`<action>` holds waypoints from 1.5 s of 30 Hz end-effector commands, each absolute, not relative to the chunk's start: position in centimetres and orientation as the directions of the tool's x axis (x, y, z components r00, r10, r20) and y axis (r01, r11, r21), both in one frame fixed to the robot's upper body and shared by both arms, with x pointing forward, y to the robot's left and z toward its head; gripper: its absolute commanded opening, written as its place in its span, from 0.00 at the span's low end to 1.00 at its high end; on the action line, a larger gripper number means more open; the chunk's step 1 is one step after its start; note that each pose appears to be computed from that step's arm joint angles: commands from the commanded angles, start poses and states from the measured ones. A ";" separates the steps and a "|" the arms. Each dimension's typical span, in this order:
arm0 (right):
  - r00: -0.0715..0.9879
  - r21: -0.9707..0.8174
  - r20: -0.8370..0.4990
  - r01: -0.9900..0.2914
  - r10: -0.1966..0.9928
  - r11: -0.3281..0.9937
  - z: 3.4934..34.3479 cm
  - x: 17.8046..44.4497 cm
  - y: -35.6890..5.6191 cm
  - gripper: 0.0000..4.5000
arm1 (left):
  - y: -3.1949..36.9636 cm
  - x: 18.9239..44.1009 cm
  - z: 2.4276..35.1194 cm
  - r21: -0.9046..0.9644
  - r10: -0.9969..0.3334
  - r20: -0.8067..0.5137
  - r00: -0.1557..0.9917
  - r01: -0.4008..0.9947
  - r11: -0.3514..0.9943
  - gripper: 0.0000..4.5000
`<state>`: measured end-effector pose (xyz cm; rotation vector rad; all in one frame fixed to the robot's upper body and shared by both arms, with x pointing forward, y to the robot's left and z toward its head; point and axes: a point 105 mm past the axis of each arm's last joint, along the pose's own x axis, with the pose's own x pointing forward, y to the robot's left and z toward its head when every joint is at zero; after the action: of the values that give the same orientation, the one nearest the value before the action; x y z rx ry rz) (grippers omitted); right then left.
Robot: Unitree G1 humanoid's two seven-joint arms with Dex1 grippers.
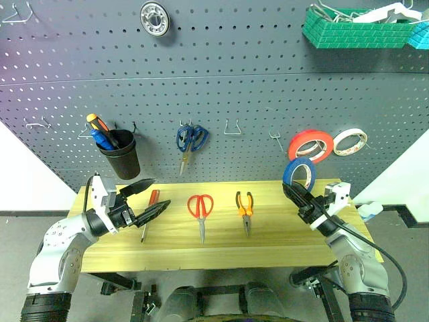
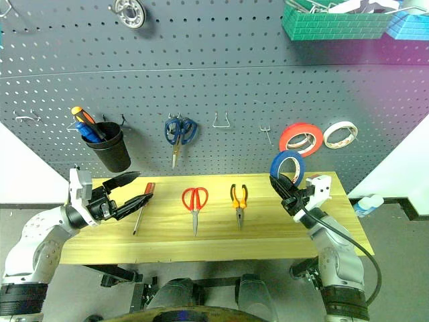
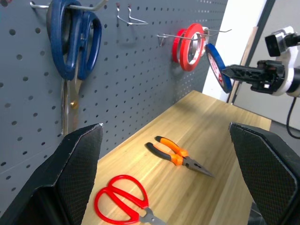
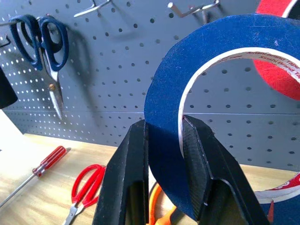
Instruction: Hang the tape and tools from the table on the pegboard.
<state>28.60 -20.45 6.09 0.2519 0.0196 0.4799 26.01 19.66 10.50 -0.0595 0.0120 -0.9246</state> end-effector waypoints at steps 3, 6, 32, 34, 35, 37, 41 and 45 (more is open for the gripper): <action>0.856 0.187 0.179 -0.514 0.486 0.837 9.9 28.6 -19.2 0.15 | 19.8 26.4 11.8 -0.009 -0.805 0.038 0.593 0.805 0.593 1.00; 0.841 0.178 0.211 -0.535 0.499 0.826 11.1 28.9 -18.5 0.15 | 19.6 26.6 11.8 -0.010 -0.808 0.037 0.588 0.809 0.588 1.00; 0.809 0.023 0.156 -0.576 0.566 0.817 10.8 33.5 -15.8 0.15 | 19.2 25.7 11.6 -0.021 -0.811 0.025 0.585 0.811 0.584 1.00; 0.818 0.012 0.153 -0.563 0.555 0.826 10.7 34.1 -15.9 0.15 | 19.2 25.4 11.7 -0.024 -0.808 0.026 0.589 0.808 0.588 1.00; 0.819 0.013 0.154 -0.561 0.552 0.828 10.7 34.3 -15.9 0.15 | 19.2 25.3 11.7 -0.024 -0.807 0.026 0.590 0.807 0.590 1.00; 0.822 0.006 0.148 -0.557 0.550 0.831 10.5 34.7 -15.8 0.15 | 19.2 25.1 11.8 -0.026 -0.804 0.022 0.594 0.804 0.593 1.00; 0.819 0.001 0.138 -0.562 0.557 0.827 10.0 35.1 -15.3 0.15 | 19.5 24.6 11.7 -0.030 -0.798 0.011 0.602 0.798 0.602 1.00; 0.820 -0.005 0.128 -0.562 0.558 0.827 9.6 35.5 -15.0 0.15 | 19.6 24.4 11.8 -0.037 -0.793 0.008 0.609 0.793 0.608 1.00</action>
<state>34.89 -15.36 7.76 0.0705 -0.0543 0.5873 24.38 19.25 10.37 -0.0705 0.0523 -0.9222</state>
